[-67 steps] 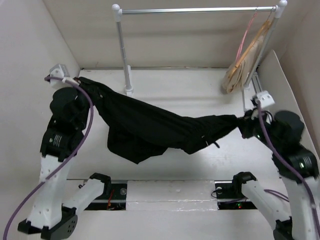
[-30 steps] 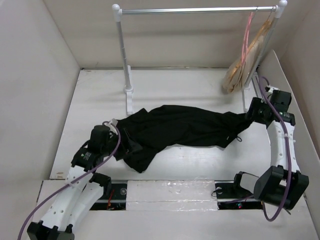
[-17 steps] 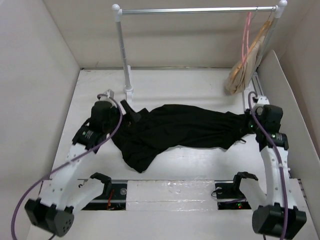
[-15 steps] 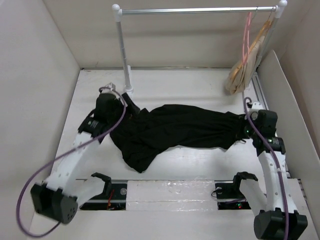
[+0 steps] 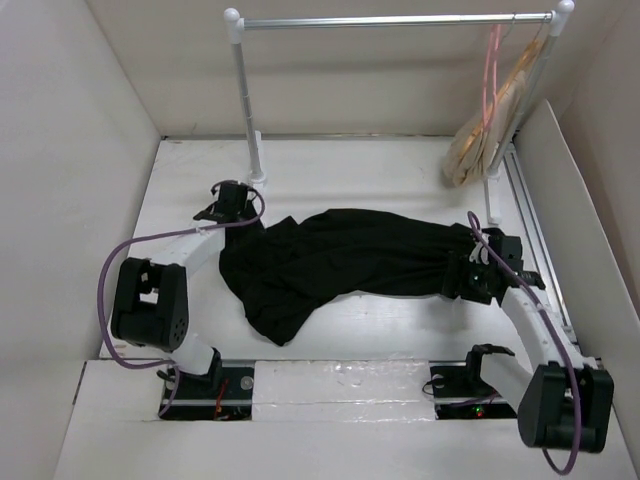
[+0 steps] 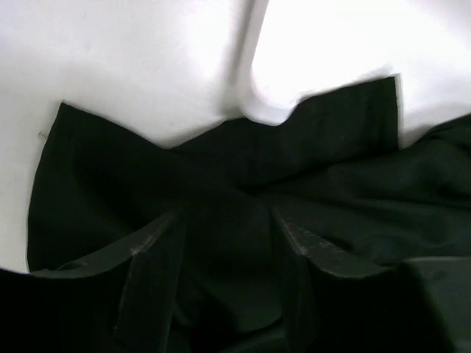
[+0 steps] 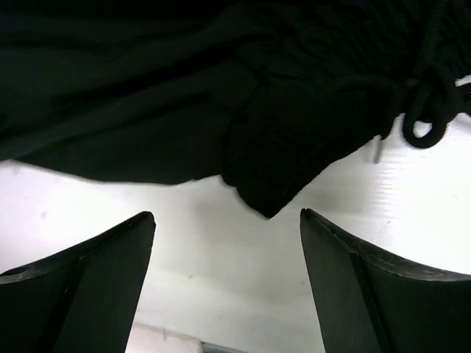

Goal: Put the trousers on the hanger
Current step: Flatten out the trousers at the center of the board.

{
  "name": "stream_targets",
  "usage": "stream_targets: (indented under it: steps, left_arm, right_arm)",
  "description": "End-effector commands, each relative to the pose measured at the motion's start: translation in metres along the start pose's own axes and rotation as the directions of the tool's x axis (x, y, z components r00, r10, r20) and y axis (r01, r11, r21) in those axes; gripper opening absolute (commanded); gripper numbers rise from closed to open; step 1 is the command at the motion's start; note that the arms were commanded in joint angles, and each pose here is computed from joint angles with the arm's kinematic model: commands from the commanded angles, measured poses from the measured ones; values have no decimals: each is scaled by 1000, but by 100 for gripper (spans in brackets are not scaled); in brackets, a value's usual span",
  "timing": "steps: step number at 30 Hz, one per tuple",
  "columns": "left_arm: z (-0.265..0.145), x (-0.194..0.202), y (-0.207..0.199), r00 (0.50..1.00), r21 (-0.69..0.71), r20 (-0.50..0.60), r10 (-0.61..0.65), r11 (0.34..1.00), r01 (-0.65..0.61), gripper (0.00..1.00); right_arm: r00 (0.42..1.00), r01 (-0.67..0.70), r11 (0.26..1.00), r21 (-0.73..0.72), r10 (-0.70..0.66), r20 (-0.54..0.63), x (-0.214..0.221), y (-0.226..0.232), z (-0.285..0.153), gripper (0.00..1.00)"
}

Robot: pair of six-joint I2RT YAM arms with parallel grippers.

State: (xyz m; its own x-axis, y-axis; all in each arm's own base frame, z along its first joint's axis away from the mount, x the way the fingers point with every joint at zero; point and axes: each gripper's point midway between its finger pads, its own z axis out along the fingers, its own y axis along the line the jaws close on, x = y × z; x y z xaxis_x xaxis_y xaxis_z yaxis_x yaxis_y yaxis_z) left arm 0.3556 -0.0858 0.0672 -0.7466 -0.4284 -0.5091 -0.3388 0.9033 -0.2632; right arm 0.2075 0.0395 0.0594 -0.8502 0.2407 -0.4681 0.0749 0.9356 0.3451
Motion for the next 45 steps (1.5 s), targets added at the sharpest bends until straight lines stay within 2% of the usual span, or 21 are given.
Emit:
stream_targets:
  steps: [1,2,4,5,7,8,14,18,19,20,22,23,24,28,31,32,33,35,37,41,45]
  left_arm:
    - [-6,10,15,998,18,7,-55,998,55,44]
    - [-7,17,16,998,26,-8,-67,997,67,37]
    - [-8,23,31,995,3,-21,-94,996,94,11]
    - [-11,25,32,995,5,-21,-95,995,96,0]
    - [-17,36,37,993,8,-55,-103,995,104,0]
    - [-35,36,34,992,41,-40,-119,992,121,0]
    - [-86,76,28,983,141,-82,-166,974,176,0]
    - [-113,88,18,967,200,-153,-206,951,234,0]
    - [-122,77,17,974,208,-116,-196,954,216,0]
    - [-127,57,24,980,178,-14,-197,964,197,8]
    - [-137,16,23,982,148,130,-139,982,119,41]
    - [-126,9,20,987,119,123,-105,989,90,67]
    - [-120,0,15,989,114,129,-72,992,57,70]
    - [-93,-23,7,993,29,121,6,1000,-10,71]
    - [-91,-35,-6,986,89,167,20,995,-35,68]
    - [-91,-37,-11,986,106,166,19,994,-37,67]
    - [-91,-39,-14,986,115,167,20,993,-40,66]
    - [-95,-50,-22,984,138,175,13,990,-37,65]
    - [-106,-63,-32,980,166,199,14,985,-48,64]
    - [-137,-93,-34,957,209,288,-33,977,-29,61]
    - [-152,-101,-31,945,208,324,-47,978,-23,61]
  right_arm:
    - [997,-61,996,66,57,55,-18,-16,16,84]
    - [994,-74,994,83,67,89,-28,-22,20,76]
    - [994,-103,990,100,99,43,-22,-30,31,68]
    - [994,-110,986,122,106,40,-24,-37,34,53]
    - [990,-140,977,163,135,39,-29,-50,34,26]
    - [982,-182,958,220,169,80,-38,-70,24,4]
    - [957,-239,901,362,154,246,-84,-110,-19,0]
    - [955,-269,872,408,187,230,-93,-128,-33,0]
    - [955,-269,872,409,186,231,-94,-129,-36,2]
    - [957,-251,888,385,167,237,-98,-124,-37,39]
    - [961,-213,930,300,144,237,-105,-103,-36,74]
    - [967,-158,953,259,97,234,-111,-82,-35,90]
    - [958,-100,970,220,34,286,-127,-61,-48,94]
    - [934,168,984,65,-180,309,-129,33,-66,93]
    - [905,388,901,-192,-334,262,-86,117,-53,69]
    - [901,419,874,-246,-366,235,-71,137,-47,38]
    - [853,521,778,-350,-476,212,-34,180,-47,24]
    - [804,593,700,-399,-548,232,-10,229,-39,16]
    - [709,682,556,-474,-661,245,39,281,-47,20]
    - [507,796,300,-526,-806,307,95,379,-39,82]
    - [378,851,216,-479,-885,272,135,405,-8,86]
